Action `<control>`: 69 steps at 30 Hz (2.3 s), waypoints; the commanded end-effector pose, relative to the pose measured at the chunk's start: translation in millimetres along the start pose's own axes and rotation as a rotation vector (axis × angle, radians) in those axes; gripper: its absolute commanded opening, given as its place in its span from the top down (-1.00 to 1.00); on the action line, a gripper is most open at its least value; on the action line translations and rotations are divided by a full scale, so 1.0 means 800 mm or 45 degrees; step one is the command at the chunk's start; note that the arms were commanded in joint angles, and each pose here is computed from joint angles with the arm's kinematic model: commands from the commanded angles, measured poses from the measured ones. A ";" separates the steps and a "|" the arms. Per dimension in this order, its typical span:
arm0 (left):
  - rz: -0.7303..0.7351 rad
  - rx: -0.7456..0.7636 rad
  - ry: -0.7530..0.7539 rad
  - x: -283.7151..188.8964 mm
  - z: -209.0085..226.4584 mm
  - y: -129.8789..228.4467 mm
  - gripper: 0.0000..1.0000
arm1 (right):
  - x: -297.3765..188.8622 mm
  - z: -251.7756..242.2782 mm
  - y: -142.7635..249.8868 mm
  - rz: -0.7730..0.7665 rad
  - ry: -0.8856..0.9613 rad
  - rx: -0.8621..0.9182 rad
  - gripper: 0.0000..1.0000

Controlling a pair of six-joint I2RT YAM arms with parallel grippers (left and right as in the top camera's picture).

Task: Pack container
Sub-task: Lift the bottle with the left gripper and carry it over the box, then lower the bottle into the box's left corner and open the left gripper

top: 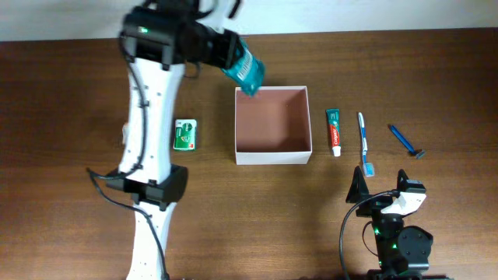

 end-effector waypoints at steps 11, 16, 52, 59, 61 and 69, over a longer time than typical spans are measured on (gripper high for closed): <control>0.169 -0.236 -0.304 0.045 -0.023 0.052 0.99 | 0.000 0.000 0.002 0.001 -0.003 -0.012 -0.97; 0.252 -0.302 -0.348 0.083 -0.010 0.069 0.99 | 0.000 0.000 0.002 0.001 -0.003 -0.012 -0.97; 0.172 -0.354 -0.609 0.124 0.043 0.068 0.96 | 0.000 0.000 0.002 0.001 -0.004 -0.013 -0.97; 0.169 -0.354 -0.607 0.125 0.043 0.068 0.86 | 0.000 0.000 0.002 0.001 -0.003 -0.012 -0.97; 0.169 -0.354 -0.607 0.125 0.043 0.068 0.81 | 0.000 0.000 0.002 0.001 -0.003 -0.012 -0.97; 0.165 -0.354 -0.605 0.125 0.042 0.067 0.57 | 0.000 0.000 0.002 0.001 -0.003 -0.012 -0.97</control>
Point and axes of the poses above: each gripper's point midway between its finger pads, its own x axis out along the fingers, its own z axis along the line the jaws close on, y = z × x, the point moved 2 cm from there along -x, back along the fingers, and after that the axes turned 11 degrees about -x, right-handed, at the moved point
